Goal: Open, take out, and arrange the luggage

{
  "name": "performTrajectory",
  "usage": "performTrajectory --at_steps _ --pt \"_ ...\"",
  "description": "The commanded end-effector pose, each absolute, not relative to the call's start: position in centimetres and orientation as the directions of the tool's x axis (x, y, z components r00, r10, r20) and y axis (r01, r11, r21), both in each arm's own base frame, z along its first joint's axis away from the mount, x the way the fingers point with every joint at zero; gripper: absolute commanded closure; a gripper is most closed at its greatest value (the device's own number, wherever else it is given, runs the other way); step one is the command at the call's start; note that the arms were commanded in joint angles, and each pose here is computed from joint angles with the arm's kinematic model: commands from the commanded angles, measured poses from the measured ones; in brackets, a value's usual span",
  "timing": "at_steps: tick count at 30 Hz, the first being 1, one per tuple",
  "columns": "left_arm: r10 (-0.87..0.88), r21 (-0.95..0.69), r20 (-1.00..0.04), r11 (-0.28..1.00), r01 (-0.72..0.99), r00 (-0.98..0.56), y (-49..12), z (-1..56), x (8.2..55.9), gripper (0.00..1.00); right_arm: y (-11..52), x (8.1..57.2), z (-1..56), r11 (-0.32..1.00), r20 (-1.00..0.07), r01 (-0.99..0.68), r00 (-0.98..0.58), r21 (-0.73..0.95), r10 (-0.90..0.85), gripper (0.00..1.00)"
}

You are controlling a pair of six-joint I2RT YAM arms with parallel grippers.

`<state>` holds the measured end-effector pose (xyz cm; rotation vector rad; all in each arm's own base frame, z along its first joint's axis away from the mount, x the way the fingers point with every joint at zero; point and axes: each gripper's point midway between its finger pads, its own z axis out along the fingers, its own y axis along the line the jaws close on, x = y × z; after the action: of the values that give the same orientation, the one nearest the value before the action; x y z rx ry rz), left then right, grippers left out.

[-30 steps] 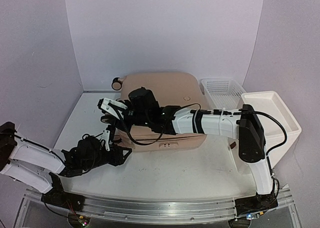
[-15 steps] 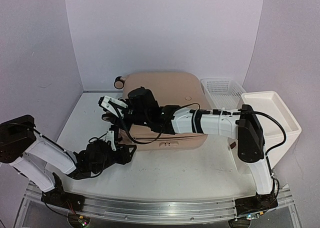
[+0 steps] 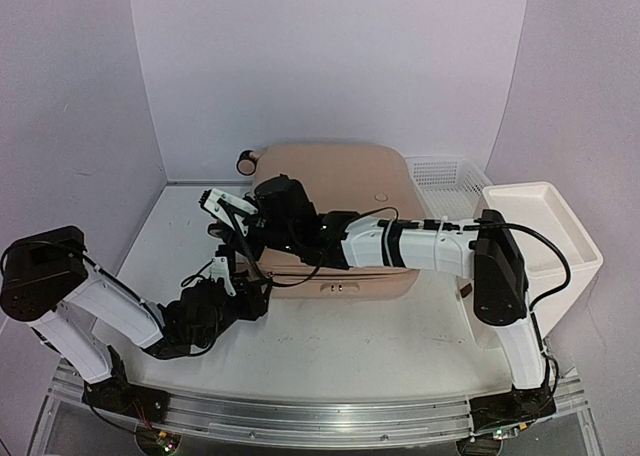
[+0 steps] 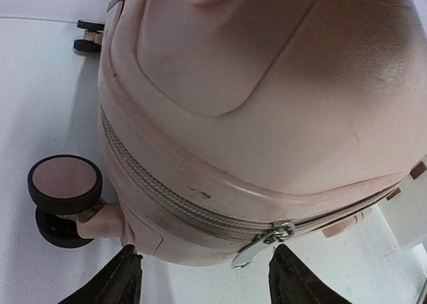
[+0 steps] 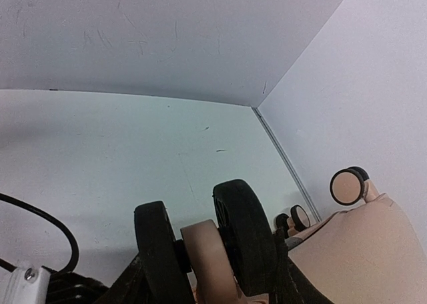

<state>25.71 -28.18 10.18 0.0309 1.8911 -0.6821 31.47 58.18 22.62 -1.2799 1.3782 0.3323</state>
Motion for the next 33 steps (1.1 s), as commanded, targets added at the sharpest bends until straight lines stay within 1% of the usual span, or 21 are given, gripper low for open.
performTrajectory --at_steps 1,4,7,10,15,17,18,19,22,24,26,28,30,31,33 --pt "-0.340 -0.444 -0.889 0.805 0.394 -0.307 -30.7 15.1 25.8 0.34 55.8 35.8 32.3 0.675 -0.947 -0.666 0.200 -0.318 -0.250 1.00" --pt "-0.347 -0.441 -0.891 0.814 0.379 -0.291 -31.1 15.5 25.8 0.40 55.9 35.7 32.4 0.679 -0.951 -0.666 0.194 -0.309 -0.242 1.00" --pt "-0.347 -0.425 -0.899 0.842 0.332 -0.268 -30.9 15.2 26.5 0.53 56.0 35.5 32.3 0.679 -0.950 -0.665 0.193 -0.310 -0.245 1.00" --pt "-0.336 -0.412 -0.903 0.855 0.316 -0.267 -31.4 14.7 27.0 0.57 56.1 35.3 32.3 0.679 -0.951 -0.666 0.191 -0.308 -0.244 1.00" --pt "-0.310 -0.416 -0.897 0.832 0.366 -0.315 -32.7 13.7 26.5 0.60 56.0 35.2 32.6 0.681 -0.949 -0.662 0.195 -0.313 -0.247 1.00" --pt "-0.278 -0.397 -0.903 0.832 0.388 -0.327 -32.8 13.0 26.1 0.58 55.9 35.2 32.9 0.682 -0.949 -0.660 0.200 -0.315 -0.244 1.00" --pt "-0.264 -0.386 -0.906 0.835 0.393 -0.330 -32.7 12.6 26.0 0.54 55.9 35.2 33.0 0.681 -0.949 -0.661 0.203 -0.316 -0.243 1.00" --pt "-0.255 -0.379 -0.908 0.838 0.393 -0.332 -32.7 12.4 26.0 0.52 55.9 35.2 33.1 0.680 -0.949 -0.661 0.204 -0.316 -0.242 1.00" --pt "-0.224 -0.357 -0.915 0.837 0.415 -0.335 -32.6 12.0 25.6 0.58 55.9 35.1 33.3 0.679 -0.948 -0.662 0.207 -0.316 -0.240 1.00" --pt "-0.197 -0.338 -0.923 0.826 0.451 -0.330 -32.6 12.0 25.1 0.58 55.9 35.2 33.3 0.679 -0.948 -0.661 0.208 -0.318 -0.241 1.00" --pt "-0.172 -0.316 -0.934 0.804 0.504 -0.312 -33.0 12.2 24.5 0.52 55.9 35.1 33.2 0.678 -0.947 -0.660 0.211 -0.322 -0.244 1.00" --pt "-0.184 -0.315 -0.941 0.778 0.543 -0.283 -33.1 12.7 24.1 0.41 55.9 35.2 33.1 0.680 -0.945 -0.657 0.212 -0.327 -0.250 1.00" --pt "-0.228 -0.349 -0.932 0.774 0.528 -0.281 -32.0 12.4 23.8 0.34 55.8 35.3 33.1 0.680 -0.945 -0.656 0.212 -0.327 -0.250 1.00" --pt "-0.230 -0.350 -0.932 0.771 0.533 -0.280 -31.8 12.4 23.7 0.32 55.9 35.2 33.1 0.678 -0.944 -0.657 0.212 -0.328 -0.251 1.00" --pt "-0.196 -0.311 -0.946 0.768 0.559 -0.258 -32.2 12.6 23.5 0.32 55.9 35.2 33.1 0.678 -0.943 -0.655 0.215 -0.333 -0.256 1.00"
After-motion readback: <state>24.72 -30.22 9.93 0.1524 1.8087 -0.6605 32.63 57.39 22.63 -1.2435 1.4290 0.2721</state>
